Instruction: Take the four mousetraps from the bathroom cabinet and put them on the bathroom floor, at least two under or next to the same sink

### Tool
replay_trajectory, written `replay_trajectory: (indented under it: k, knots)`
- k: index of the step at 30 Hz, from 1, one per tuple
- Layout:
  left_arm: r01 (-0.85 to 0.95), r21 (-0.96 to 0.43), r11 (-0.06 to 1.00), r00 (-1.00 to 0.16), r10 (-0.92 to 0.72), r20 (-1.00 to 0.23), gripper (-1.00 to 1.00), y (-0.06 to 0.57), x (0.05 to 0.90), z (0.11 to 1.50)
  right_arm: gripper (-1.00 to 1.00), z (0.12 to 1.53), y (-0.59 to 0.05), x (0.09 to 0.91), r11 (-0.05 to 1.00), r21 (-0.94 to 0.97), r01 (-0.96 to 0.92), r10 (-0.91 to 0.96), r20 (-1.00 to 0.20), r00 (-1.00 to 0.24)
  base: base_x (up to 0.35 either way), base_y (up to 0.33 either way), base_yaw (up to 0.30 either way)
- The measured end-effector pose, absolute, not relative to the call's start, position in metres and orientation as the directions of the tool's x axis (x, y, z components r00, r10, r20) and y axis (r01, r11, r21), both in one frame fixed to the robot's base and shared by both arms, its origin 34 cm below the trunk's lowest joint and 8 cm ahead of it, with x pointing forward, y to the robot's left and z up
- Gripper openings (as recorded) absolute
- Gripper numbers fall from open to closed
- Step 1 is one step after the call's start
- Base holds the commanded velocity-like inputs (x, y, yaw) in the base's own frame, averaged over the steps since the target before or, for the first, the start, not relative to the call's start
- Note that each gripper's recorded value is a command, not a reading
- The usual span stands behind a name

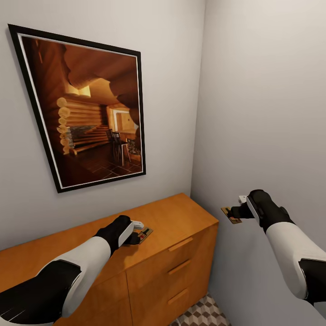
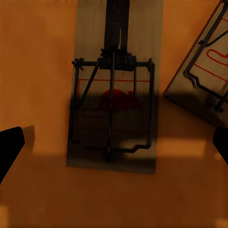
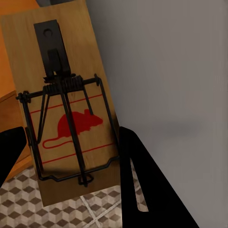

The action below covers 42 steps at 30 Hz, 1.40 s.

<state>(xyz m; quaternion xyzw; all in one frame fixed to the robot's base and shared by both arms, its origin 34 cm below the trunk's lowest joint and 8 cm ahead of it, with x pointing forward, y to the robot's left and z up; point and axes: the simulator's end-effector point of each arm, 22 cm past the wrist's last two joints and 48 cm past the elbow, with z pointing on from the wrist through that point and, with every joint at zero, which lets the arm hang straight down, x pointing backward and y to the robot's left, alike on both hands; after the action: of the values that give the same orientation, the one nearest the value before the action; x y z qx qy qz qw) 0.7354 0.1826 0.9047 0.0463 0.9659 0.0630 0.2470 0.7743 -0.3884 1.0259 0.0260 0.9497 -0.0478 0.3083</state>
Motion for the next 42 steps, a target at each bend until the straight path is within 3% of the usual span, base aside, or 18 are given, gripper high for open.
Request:
replay_trajectory:
  k: [42]
  knots:
    - [0.058,0.146,0.988,-0.872,0.121,-0.474,1.0,0.1838,0.7361,0.9049,-1.0,1.0258,-0.3885,0.7742,0.994,-0.075,0.079,0.02,-0.588,-0.809,0.0,0.0,0.0]
